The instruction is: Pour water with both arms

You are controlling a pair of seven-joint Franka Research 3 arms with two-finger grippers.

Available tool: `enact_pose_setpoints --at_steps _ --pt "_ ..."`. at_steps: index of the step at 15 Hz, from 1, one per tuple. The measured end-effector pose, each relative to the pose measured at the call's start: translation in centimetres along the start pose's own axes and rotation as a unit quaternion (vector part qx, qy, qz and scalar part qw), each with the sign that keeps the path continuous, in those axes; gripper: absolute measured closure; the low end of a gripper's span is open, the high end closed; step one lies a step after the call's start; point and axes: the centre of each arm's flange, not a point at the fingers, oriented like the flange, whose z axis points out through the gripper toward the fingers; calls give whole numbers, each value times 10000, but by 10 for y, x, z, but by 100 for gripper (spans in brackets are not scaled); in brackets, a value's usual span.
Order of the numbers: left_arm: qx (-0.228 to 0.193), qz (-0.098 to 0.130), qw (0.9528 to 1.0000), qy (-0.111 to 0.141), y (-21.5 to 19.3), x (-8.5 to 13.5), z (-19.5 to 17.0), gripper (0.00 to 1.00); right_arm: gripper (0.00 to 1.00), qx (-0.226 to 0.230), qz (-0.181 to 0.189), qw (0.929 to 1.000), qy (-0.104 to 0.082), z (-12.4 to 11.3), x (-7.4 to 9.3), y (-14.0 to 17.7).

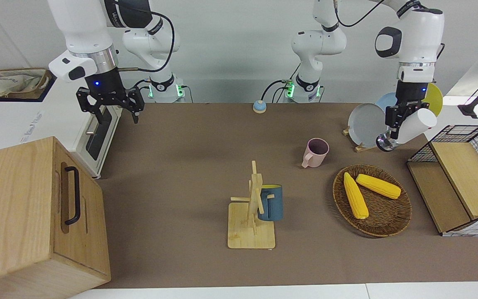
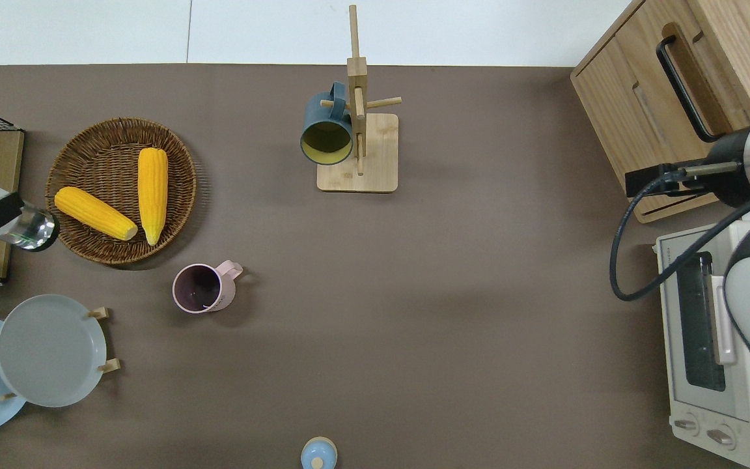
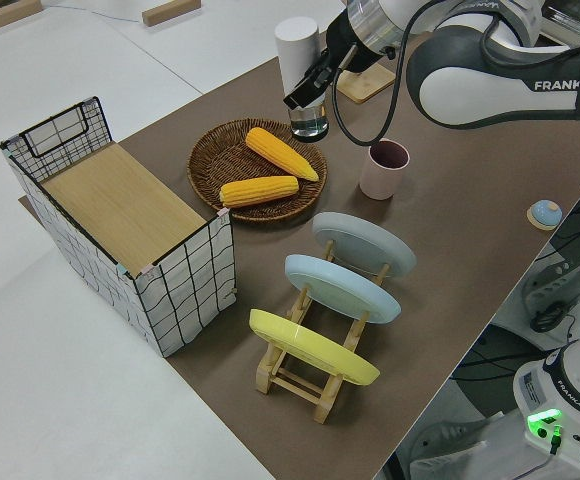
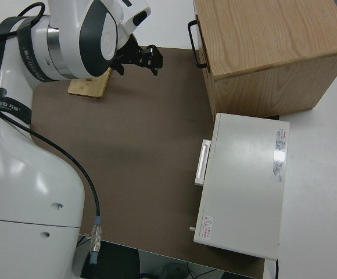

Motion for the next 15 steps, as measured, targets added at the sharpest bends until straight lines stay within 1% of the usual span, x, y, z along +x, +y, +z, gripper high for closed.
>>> enact_pose_setpoints --at_steps 2,4,8,10,13,15 --pt "111 -22 9998 171 -13 17 -11 36 1 0 0 10000 0 0 0 0" --pt "251 17 9992 301 -26 33 -21 36 2 0 0 10000 0 0 0 0" --pt "454 260 9976 446 -56 59 -34 36 2 0 0 10000 0 0 0 0" --pt "564 378 9966 458 -75 65 -35 36 2 0 0 10000 0 0 0 0" --pt "678 502 9957 375 -107 66 -28 36 2 0 0 10000 0 0 0 0" --pt "507 573 9963 389 -124 65 -27 36 1 0 0 10000 0 0 0 0"
